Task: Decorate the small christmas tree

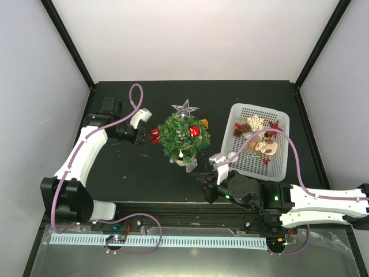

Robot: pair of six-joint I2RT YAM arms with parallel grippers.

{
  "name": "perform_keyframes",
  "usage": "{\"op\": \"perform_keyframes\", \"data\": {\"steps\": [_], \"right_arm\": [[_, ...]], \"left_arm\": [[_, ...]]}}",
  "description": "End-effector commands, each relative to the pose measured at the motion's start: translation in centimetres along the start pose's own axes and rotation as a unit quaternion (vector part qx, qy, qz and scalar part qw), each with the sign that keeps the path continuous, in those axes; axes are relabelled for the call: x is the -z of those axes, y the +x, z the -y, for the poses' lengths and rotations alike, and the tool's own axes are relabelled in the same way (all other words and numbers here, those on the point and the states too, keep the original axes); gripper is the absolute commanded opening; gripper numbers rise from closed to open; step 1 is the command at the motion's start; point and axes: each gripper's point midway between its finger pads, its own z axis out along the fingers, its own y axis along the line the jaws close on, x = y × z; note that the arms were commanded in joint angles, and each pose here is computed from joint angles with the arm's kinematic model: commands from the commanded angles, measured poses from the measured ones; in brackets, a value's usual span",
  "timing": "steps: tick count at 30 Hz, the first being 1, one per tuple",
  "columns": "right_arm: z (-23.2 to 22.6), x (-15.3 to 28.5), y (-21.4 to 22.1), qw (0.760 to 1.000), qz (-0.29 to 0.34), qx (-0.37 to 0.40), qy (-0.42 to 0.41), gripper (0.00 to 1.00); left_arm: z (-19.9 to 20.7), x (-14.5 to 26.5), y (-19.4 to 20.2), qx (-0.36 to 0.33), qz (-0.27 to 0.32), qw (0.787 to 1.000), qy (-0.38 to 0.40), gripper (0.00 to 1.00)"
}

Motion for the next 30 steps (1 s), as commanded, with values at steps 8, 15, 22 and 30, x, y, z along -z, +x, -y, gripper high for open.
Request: {"op": "perform_keyframes", "data": {"steps": [8,15,22,30], "right_arm": [[-0.4,-0.2,-0.3,1.000,0.007,-0.006,-0.009,0.07],[-0.5,-0.2,-0.2,1.000,0.004,-0.006,-0.012,0.07],[-0.7,-0.2,-0.3,1.000,0.003,-0.005,-0.015,0.07],[-0.9,-0.3,-0.2,1.000,-0.001,-0.006,-0.016,0.07]], "left_arm": [[2.7,1.4,-1.3,-0.045,0.015,0.999,0.013,0.02],[3.8,1.0,-0.2,-0.060,-0.005,0.998,0.029,0.02],[4.9,-0.3,1.1,-0.086,-0.038,0.995,0.029,0.02],[4.3,-0.4,1.8,-0.123,-0.056,0.990,-0.027,0.02]]}}
